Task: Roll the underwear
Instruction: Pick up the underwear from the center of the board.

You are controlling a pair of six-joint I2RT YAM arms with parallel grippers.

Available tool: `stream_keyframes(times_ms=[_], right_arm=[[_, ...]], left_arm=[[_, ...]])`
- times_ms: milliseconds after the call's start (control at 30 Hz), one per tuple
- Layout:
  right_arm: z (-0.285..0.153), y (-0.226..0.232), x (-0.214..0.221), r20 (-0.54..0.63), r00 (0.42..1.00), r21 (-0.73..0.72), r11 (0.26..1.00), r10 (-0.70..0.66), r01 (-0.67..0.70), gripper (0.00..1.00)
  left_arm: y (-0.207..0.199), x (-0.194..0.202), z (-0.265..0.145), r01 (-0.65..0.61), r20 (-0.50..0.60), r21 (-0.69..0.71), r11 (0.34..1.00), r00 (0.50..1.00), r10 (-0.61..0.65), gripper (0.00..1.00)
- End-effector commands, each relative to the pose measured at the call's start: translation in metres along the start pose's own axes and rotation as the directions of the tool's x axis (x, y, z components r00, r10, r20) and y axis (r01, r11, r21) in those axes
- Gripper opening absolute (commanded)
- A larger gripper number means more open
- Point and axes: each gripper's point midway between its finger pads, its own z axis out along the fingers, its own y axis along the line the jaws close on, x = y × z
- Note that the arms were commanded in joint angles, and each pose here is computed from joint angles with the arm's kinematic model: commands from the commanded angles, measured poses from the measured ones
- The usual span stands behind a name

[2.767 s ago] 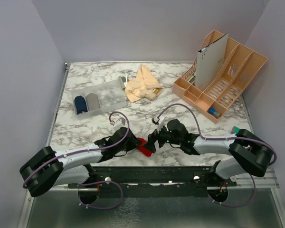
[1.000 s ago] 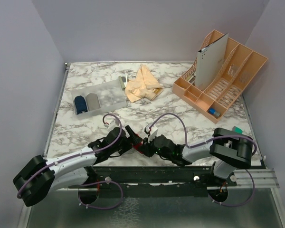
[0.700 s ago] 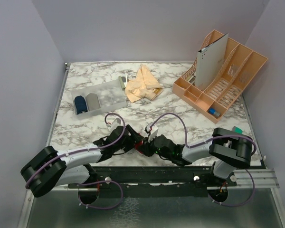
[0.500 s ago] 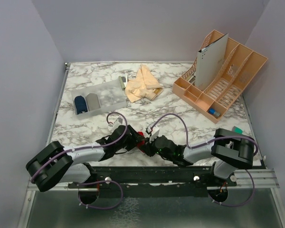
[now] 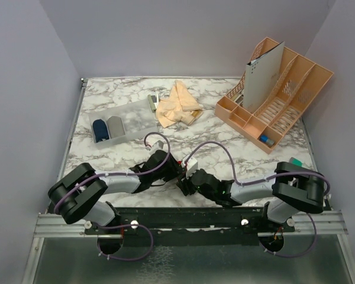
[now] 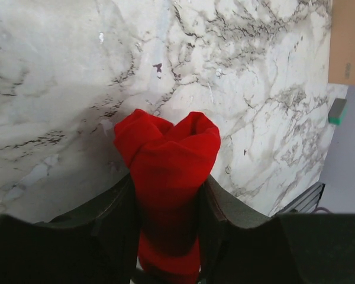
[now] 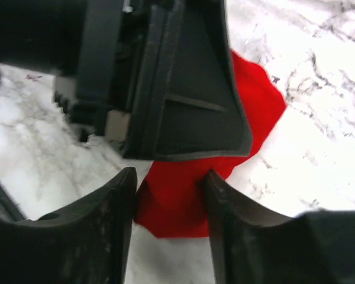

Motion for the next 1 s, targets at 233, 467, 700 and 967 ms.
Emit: stream_keyframes(times_ms=[233,467,700,967], right_arm=[[-0.069,0.002,-0.012,0.031,0.996,-0.074,0.994,0.081,-0.079,0.71],[-0.092,-0.045,-0.016,0.075,0.987,0.122,0.981,0.143,-0.151,0.82],[-0.088,-0.05,-0.009,0.023,0.984,0.153,0.972,0.175,-0.177,0.83],[-0.079,-0.043,0.0,-0.041,0.985,0.138,0.978,0.165,-0.158,0.82]], left_arm=[[0.008,-0.046,-0.013,-0.169,-0.038,0.01,0.986,0.985,0.169,0.0],[-0.027,-0.119,-0.036,-0.267,0.074,0.122,0.956,0.963,0.26,0.0],[-0.038,-0.216,-0.05,-0.316,0.12,0.142,0.938,0.946,0.301,0.0],[-0.005,-0.316,-0.042,-0.212,0.107,0.166,0.963,0.975,0.196,0.0]])
